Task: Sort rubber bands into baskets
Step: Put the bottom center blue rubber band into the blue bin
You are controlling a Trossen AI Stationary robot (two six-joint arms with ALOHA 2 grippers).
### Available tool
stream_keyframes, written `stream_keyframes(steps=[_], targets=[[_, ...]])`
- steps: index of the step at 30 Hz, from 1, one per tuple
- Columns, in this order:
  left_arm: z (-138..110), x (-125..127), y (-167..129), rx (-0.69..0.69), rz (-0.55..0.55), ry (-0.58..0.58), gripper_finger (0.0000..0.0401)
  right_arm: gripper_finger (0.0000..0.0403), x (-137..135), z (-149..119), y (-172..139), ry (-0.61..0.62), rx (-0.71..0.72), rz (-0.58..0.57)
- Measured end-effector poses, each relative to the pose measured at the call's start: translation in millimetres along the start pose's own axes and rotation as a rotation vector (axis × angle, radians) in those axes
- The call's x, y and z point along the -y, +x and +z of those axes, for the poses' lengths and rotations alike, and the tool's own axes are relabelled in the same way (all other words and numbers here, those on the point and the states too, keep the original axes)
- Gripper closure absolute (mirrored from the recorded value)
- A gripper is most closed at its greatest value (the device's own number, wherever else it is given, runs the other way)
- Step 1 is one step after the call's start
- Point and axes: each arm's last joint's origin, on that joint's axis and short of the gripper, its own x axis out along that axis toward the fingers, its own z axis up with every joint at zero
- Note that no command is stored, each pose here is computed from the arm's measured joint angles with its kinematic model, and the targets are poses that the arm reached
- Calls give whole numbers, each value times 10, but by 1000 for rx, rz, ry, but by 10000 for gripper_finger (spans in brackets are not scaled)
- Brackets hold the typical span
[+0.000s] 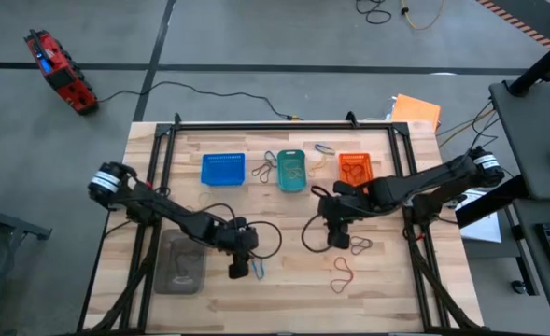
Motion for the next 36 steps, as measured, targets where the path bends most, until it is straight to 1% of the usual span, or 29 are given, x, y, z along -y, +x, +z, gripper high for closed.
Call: stream_keyframes(steps=[3, 8, 14, 19, 22, 24, 27, 28, 36], targets=[[-12, 10, 42, -1, -1, -13, 287, 266, -43, -19, -16, -5, 11, -14], [1, 64, 83, 35, -28, 5, 287, 266, -60, -25, -24, -12, 20, -25], [-39, 75, 211, 49, 7, -5, 287, 265, -56, -23, -24, -19, 24, -35], [-44, 91, 277, 53, 16, -18, 290, 265, -51, -21, -24, -21, 30, -50], [-49, 93, 278, 53, 21, -16, 310, 264, -50, -20, -24, -21, 31, -51], [-53, 91, 279, 51, 25, -16, 335, 265, -49, -19, -24, -22, 34, -57], [-57, 88, 282, 49, 26, -12, 384, 269, -43, -16, -25, -22, 43, -77], [-57, 89, 282, 49, 25, -10, 392, 269, -42, -16, -25, -22, 45, -81], [-47, 90, 237, 54, 24, 8, 400, 271, -38, -13, -25, -28, 52, -96]])
